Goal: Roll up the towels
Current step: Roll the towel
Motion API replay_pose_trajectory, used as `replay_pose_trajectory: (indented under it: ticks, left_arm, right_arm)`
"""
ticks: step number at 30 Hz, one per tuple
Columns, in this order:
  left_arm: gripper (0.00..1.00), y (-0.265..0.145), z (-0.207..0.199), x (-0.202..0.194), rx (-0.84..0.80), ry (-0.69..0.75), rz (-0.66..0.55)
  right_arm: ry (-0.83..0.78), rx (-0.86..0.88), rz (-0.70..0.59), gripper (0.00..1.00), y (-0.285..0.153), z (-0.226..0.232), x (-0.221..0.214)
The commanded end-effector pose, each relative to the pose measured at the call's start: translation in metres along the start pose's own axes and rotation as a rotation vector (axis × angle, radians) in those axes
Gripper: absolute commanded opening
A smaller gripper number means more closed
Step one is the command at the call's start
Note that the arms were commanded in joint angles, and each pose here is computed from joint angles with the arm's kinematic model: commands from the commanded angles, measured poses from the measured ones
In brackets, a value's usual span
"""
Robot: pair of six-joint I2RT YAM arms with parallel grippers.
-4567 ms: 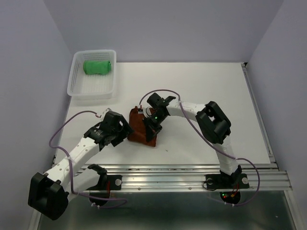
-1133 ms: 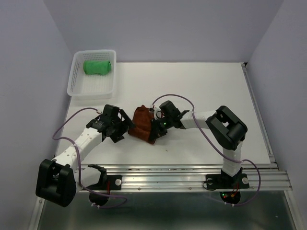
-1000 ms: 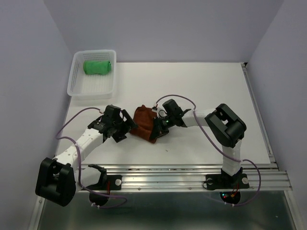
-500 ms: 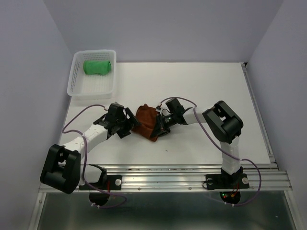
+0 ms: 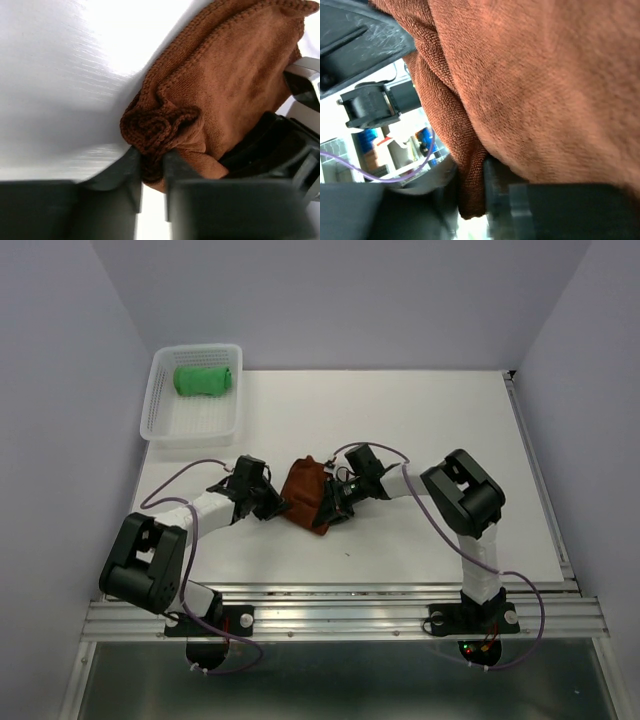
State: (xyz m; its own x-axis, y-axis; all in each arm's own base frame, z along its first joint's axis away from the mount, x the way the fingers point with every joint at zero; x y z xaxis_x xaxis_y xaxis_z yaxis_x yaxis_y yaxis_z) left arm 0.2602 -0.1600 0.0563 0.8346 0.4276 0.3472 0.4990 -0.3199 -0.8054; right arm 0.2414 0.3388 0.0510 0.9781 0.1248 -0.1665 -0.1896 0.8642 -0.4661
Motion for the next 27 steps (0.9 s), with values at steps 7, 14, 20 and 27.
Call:
replay_pose_trajectory:
  ticks: [7, 14, 20, 27]
  left_arm:
    - [0.0, 0.003, 0.007, 0.0, 0.084, 0.023, 0.024]
    - [0.0, -0.015, 0.008, -0.008, 0.121, 0.024, 0.076]
    - [0.0, -0.029, 0.003, -0.007, 0.141, 0.036, 0.078]
    - [0.0, -0.034, -0.001, -0.008, 0.139, 0.029, 0.091]
  right_arm:
    - [-0.483, -0.112, -0.261, 0.65, -0.052, 0.056, 0.012]
    - [-0.933, -0.31, -0.451, 0.75, -0.063, 0.092, -0.017]
    - [-1.136, -0.417, -0.462, 0.75, -0.037, 0.099, -0.035]
    - [-1.228, -0.572, -0.412, 0.75, -0.011, 0.08, -0.035]
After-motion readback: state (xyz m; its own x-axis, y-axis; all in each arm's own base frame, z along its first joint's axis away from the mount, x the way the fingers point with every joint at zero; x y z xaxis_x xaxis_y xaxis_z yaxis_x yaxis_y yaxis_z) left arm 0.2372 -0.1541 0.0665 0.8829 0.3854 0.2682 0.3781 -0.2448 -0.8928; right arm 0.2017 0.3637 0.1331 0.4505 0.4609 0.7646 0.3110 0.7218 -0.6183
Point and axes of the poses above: each gripper's point midway between its finger pads, its own y axis out along the fingers, its own z axis along the line the jaws close on, x = y × z, the point moved 3 cm from there along -y, back along the fingers, and after that the axes turned 11 degrees about y, right-handed, at the moved point
